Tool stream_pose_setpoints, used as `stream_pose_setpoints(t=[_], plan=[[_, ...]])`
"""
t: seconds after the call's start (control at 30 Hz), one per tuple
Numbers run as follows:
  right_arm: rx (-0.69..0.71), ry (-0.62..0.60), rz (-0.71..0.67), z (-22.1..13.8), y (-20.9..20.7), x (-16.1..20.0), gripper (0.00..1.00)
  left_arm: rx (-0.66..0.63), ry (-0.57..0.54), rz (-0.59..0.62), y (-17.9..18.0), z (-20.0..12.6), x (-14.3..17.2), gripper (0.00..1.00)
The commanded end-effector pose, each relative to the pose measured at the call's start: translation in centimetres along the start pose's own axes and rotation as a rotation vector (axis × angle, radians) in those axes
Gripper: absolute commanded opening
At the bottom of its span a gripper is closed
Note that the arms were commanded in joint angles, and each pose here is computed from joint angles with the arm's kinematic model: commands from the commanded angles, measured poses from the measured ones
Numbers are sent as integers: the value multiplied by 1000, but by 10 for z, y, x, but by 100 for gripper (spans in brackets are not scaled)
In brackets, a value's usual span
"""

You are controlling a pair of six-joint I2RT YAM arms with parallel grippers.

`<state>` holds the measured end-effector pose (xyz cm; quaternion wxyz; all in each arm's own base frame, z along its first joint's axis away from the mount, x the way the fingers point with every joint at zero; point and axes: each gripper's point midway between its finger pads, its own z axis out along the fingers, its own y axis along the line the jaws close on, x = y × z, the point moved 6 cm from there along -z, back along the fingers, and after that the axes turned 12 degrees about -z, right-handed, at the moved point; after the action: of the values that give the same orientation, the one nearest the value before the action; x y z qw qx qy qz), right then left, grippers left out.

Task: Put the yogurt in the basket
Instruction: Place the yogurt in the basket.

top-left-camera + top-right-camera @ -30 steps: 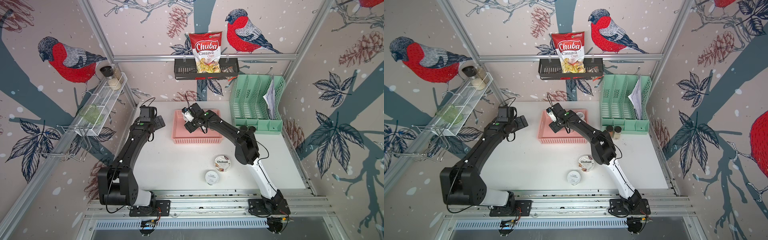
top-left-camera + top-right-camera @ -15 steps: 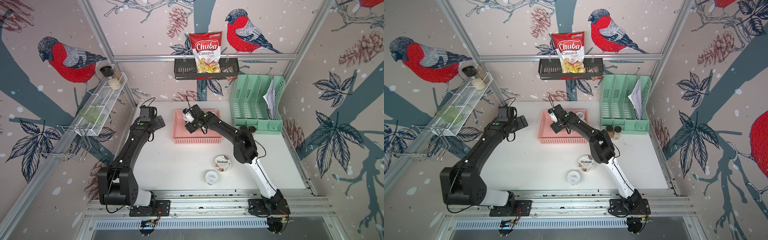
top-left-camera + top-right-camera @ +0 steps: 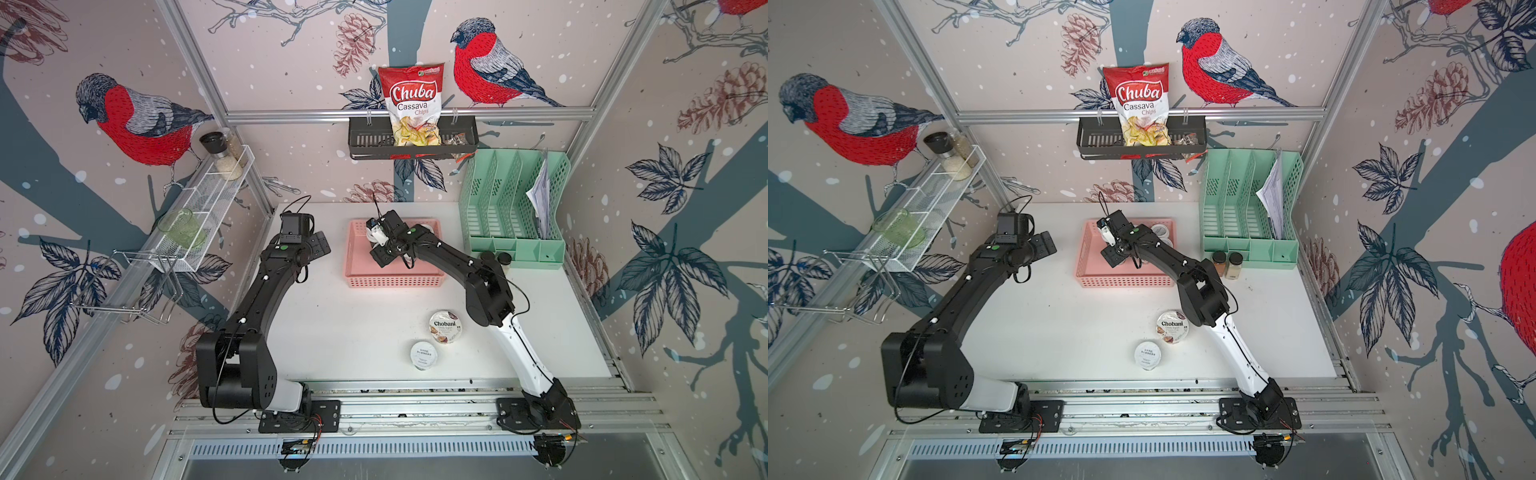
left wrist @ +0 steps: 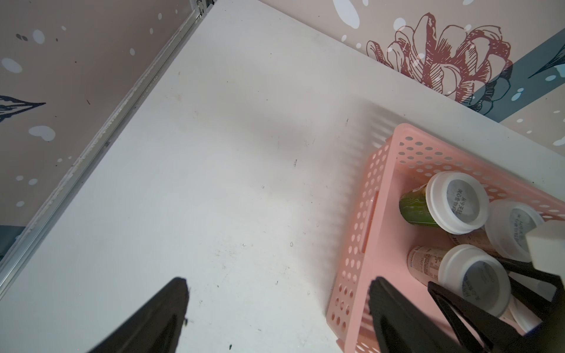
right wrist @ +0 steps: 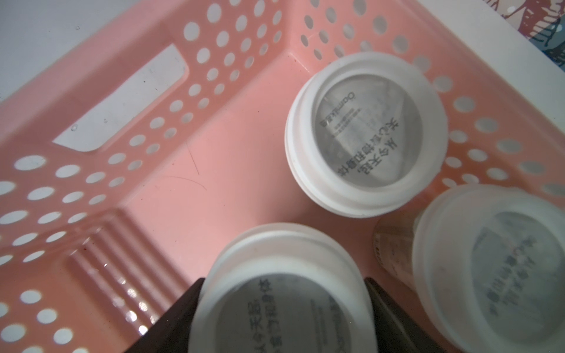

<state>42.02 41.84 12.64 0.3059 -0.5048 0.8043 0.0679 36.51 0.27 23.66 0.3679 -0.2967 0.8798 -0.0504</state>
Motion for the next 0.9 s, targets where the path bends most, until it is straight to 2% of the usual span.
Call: stream_pose_setpoints(t=[0.0, 0.33, 0.87], plan=[[-3, -18, -9, 1, 1, -4, 80, 14, -25, -8, -2, -1, -6, 95], [1, -14, -17, -1, 2, -5, 81, 15, -29, -10, -2, -2, -7, 95], [62, -61, -43, -35, -5, -31, 85, 25, -28, -11, -3, -3, -7, 95]])
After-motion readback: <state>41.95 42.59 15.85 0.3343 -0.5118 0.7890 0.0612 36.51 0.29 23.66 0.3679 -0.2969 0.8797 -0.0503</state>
